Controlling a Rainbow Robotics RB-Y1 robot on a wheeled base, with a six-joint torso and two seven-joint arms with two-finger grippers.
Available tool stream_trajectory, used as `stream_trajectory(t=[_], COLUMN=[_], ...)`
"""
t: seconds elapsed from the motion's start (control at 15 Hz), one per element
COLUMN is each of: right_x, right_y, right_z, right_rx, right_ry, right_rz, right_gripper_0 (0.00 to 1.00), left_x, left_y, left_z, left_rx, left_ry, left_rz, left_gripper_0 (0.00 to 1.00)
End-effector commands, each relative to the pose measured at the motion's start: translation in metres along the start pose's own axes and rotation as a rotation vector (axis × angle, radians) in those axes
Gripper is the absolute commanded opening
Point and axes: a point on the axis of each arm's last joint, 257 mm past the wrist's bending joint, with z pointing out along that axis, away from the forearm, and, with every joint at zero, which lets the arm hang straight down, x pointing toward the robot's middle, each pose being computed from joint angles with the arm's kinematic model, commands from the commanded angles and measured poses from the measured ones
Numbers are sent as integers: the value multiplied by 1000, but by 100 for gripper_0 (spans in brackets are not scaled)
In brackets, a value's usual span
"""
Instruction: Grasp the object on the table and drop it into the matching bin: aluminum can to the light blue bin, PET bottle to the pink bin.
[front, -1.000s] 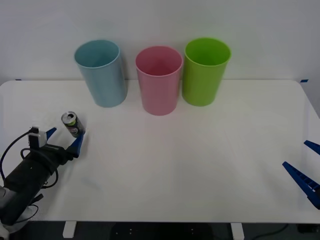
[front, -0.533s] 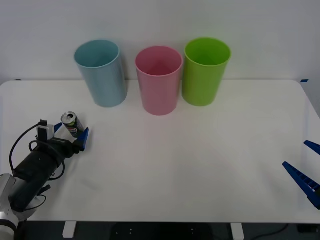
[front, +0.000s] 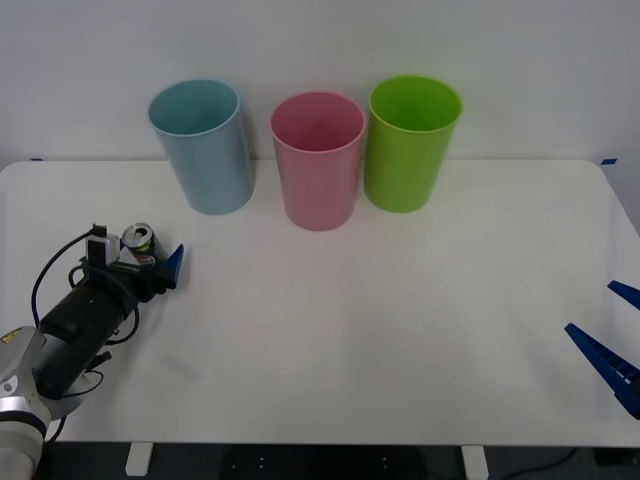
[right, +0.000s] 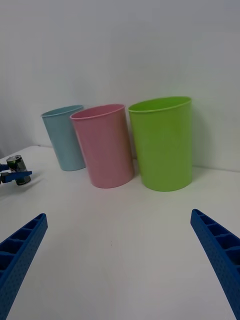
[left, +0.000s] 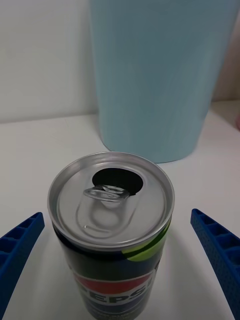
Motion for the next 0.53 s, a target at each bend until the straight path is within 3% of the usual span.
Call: stream_trajectory(t=[0.07,0.13,0.2,0.27,0.33,0.53], right_x=[0,0,0,0,0,0], right_y=[0,0,0,0,0,0], right_z=[0,0,0,0,0,0], right_rx=[0,0,0,0,0,0], right_ry=[0,0,0,0,0,0], right_rz=[0,0,0,0,0,0], right_gripper_0=[100,100,100,100,100,100], left_x=[0,0,0,0,0,0], left_y=[-2,-2,-3,-3,-3,-5], left_z=[1,1,2,2,2,2], left_rx=[5,5,6,8,8,12], left_ry=[1,1,2,1,1,2], left_rz=[2,4,4,6,9,11], left_gripper_0=[100,100,81,7,0,0])
